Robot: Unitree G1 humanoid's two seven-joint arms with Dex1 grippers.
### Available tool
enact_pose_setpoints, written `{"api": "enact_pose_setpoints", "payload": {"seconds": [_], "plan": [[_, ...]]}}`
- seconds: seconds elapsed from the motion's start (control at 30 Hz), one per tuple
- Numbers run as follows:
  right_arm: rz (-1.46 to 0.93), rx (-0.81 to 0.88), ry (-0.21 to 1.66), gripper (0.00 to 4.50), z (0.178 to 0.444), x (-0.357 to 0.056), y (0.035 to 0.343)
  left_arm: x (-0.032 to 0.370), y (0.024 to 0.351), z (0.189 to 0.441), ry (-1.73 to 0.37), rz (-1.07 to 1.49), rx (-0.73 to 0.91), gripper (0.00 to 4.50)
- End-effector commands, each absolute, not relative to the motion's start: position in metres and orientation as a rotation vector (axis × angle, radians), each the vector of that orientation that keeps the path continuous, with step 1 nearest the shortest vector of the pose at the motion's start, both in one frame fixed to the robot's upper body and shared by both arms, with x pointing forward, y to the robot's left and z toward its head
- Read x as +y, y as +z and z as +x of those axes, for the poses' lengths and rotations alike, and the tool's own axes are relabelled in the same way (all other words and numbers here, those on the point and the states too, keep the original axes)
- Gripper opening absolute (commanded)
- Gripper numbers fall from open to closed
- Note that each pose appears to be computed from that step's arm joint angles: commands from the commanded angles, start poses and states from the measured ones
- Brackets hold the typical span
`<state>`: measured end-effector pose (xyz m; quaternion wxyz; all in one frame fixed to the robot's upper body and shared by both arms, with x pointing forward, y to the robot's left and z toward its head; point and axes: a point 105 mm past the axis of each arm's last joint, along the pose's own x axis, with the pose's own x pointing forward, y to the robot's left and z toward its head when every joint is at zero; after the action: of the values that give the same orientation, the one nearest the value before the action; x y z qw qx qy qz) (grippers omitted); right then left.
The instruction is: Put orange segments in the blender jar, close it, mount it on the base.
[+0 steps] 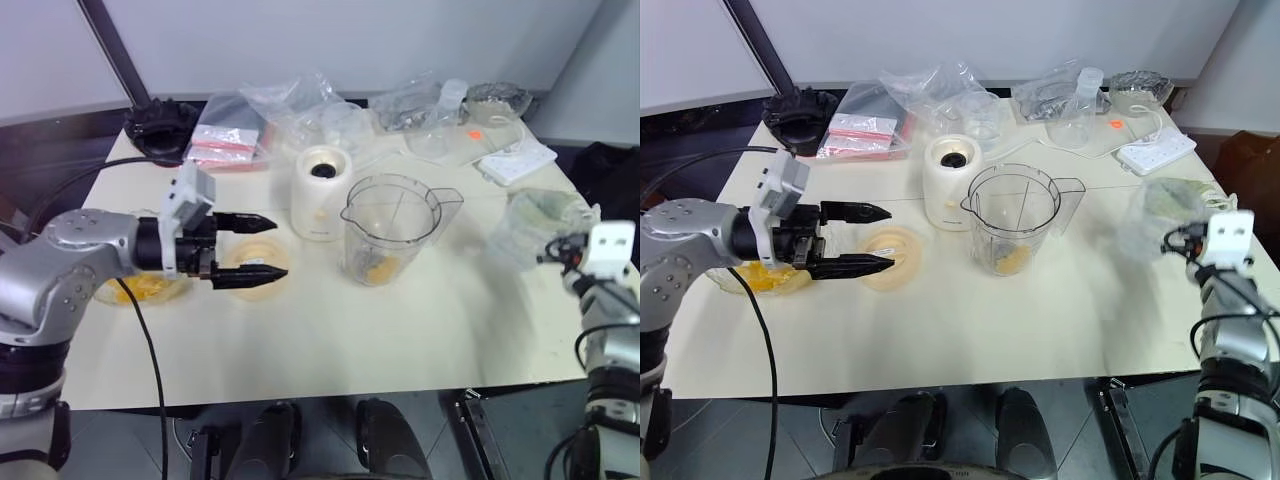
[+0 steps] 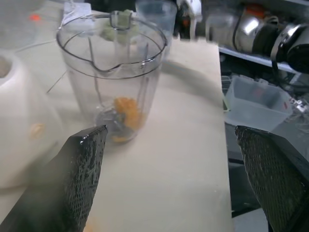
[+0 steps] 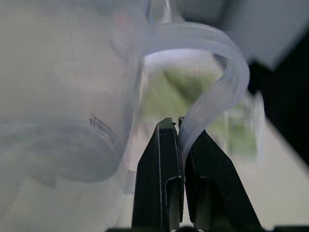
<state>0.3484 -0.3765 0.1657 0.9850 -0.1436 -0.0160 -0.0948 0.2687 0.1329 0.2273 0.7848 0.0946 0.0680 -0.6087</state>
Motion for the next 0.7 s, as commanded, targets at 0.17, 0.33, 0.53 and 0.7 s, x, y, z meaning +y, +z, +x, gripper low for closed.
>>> {"api": "enact_pose_setpoints", "payload": {"seconds": [0.17,0.33,0.53,0.7], "plan": [[-0.358,-0.251,0.039,0.05,0.363,-0.312,0.28,0.134,0.24,0.277,-1.317,0.263,0.086,4.39],[-0.449,-0.285,0.171,0.05,0.367,-0.281,0.312,0.132,0.238,0.278,-1.325,0.264,0.083,4.39],[-0.552,-0.311,0.234,0.05,0.37,-0.265,0.328,0.13,0.235,0.278,-1.319,0.259,0.077,4.39],[-0.685,-0.335,0.254,0.05,0.371,-0.257,0.33,0.13,0.234,0.278,-1.312,0.254,0.073,4.39]]}}
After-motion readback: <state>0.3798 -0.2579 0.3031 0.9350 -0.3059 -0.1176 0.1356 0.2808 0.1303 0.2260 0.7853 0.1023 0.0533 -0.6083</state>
